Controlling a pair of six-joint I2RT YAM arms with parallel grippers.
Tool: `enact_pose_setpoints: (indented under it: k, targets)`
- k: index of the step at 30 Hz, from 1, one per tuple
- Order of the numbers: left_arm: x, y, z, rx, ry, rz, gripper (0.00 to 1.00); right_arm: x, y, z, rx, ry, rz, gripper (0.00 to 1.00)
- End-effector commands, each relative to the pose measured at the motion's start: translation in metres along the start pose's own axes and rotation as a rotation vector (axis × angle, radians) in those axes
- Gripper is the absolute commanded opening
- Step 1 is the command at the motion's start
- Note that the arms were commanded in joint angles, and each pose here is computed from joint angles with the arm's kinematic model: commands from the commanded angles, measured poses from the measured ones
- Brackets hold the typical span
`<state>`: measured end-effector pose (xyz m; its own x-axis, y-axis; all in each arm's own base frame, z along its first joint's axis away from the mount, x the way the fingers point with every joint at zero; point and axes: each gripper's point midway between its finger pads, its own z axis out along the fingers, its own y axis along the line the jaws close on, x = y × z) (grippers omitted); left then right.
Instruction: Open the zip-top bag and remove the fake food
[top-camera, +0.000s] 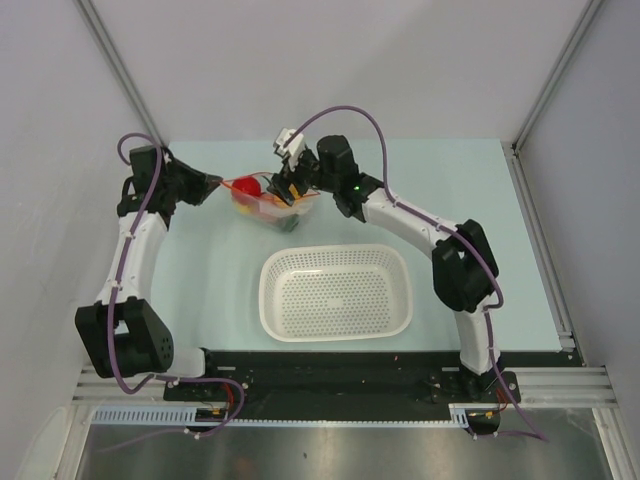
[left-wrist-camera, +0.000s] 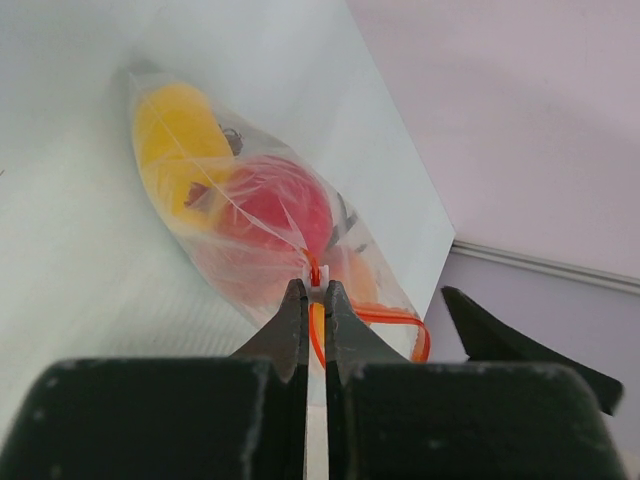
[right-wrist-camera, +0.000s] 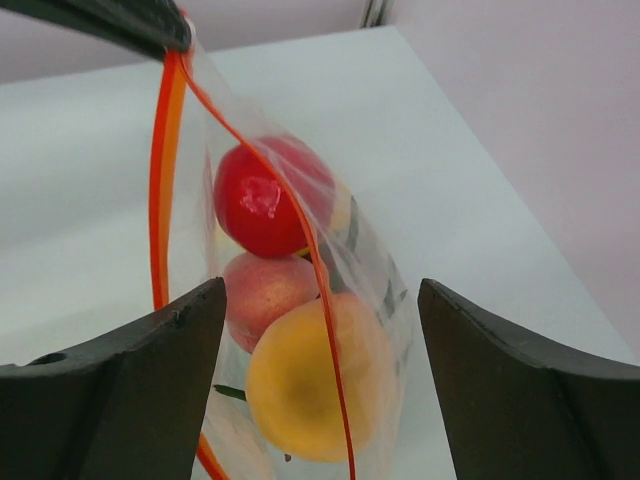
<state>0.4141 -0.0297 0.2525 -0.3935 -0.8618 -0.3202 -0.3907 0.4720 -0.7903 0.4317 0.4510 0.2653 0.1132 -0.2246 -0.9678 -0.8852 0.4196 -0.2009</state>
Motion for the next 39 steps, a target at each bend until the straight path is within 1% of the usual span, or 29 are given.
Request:
enact_pose_setpoints:
  k: [1,3,4,5,6,7,8,9,10,11,12,13,15,16,17,18,20,23,25,26,29,31,32,34,36,37,39]
  targets:
    - [-0.006,-0.025,-0.012,0.062,-0.016,0.036,0.00,0.003,-0.012,0.007,0.018,0.003,-0.035,0.76]
    - [-0.004,-0.021,-0.012,0.055,-0.012,0.036,0.00,0.006,-0.019,0.009,0.046,0.012,-0.027,0.66]
    - [-0.003,-0.021,-0.013,0.054,-0.011,0.039,0.00,0.002,-0.022,0.010,0.057,0.004,-0.009,0.59]
    - [-0.001,-0.017,-0.013,0.045,-0.005,0.035,0.00,0.004,-0.025,0.012,0.068,0.005,0.008,0.44]
    - [0.001,-0.016,-0.013,0.042,-0.002,0.038,0.00,0.001,-0.026,0.013,0.076,-0.006,0.025,0.38]
    - [0.001,-0.015,-0.013,0.039,-0.001,0.044,0.00,-0.005,-0.027,0.013,0.080,-0.019,0.042,0.30]
    - [0.001,-0.015,-0.014,0.039,-0.006,0.051,0.02,-0.008,-0.024,0.014,0.079,-0.028,0.068,0.24]
    - [0.001,-0.014,-0.014,0.033,-0.004,0.052,0.10,-0.015,-0.022,0.015,0.076,-0.045,0.073,0.19]
    - [0.001,-0.013,-0.014,0.028,-0.006,0.057,0.14,-0.017,-0.019,0.015,0.064,-0.050,0.074,0.11]
    - [0.000,-0.013,-0.014,0.028,-0.009,0.059,0.26,-0.018,-0.017,0.016,0.057,-0.053,0.076,0.07]
    - [0.002,-0.013,-0.013,0.027,-0.004,0.060,0.32,-0.019,-0.015,0.017,0.057,-0.059,0.080,0.02]
    - [0.002,-0.014,-0.014,0.029,-0.004,0.064,0.38,-0.021,-0.015,0.017,0.062,-0.063,0.089,0.00]
    - [0.005,-0.015,-0.015,0.027,-0.004,0.082,0.62,-0.023,-0.017,0.016,0.074,-0.068,0.111,0.00]
    - [0.006,-0.015,-0.016,0.023,-0.005,0.090,0.69,-0.024,-0.018,0.015,0.081,-0.069,0.110,0.00]
    - [0.007,-0.017,-0.018,0.027,-0.007,0.102,0.79,-0.024,-0.020,0.014,0.085,-0.068,0.110,0.00]
    - [0.011,-0.014,-0.020,0.007,-0.005,0.109,0.80,-0.024,-0.021,0.014,0.087,-0.069,0.113,0.00]
    - [0.019,-0.015,-0.025,-0.001,0.002,0.136,0.82,-0.026,-0.026,0.012,0.097,-0.077,0.121,0.00]
    - [0.037,-0.005,-0.037,-0.040,0.021,0.169,0.82,-0.027,-0.029,0.011,0.100,-0.082,0.138,0.00]
    - [0.046,0.004,-0.047,-0.055,0.015,0.174,0.81,-0.026,-0.026,0.012,0.094,-0.080,0.144,0.00]
    - [0.061,0.002,-0.050,-0.043,0.040,0.187,0.80,-0.026,-0.027,0.012,0.095,-0.081,0.145,0.00]
    - [0.083,0.004,-0.058,-0.006,0.054,0.182,0.77,-0.022,-0.026,0.011,0.098,-0.072,0.156,0.00]
    - [0.090,0.001,-0.056,0.021,0.059,0.168,0.77,-0.022,-0.025,0.010,0.099,-0.072,0.160,0.00]
    - [0.100,0.006,-0.050,0.022,0.099,0.156,0.77,-0.020,-0.026,0.008,0.102,-0.068,0.162,0.00]
    - [0.102,-0.004,-0.043,0.056,0.118,0.145,0.76,-0.020,-0.026,0.007,0.102,-0.068,0.162,0.00]
    - [0.105,-0.006,-0.028,0.040,0.136,0.171,0.76,-0.019,-0.029,0.005,0.106,-0.066,0.162,0.00]
    - [0.102,-0.014,-0.026,0.044,0.132,0.179,0.75,-0.018,-0.030,0.004,0.109,-0.065,0.162,0.00]
    - [0.104,-0.006,-0.013,-0.001,0.152,0.184,0.73,-0.019,-0.034,0.001,0.117,-0.071,0.176,0.00]
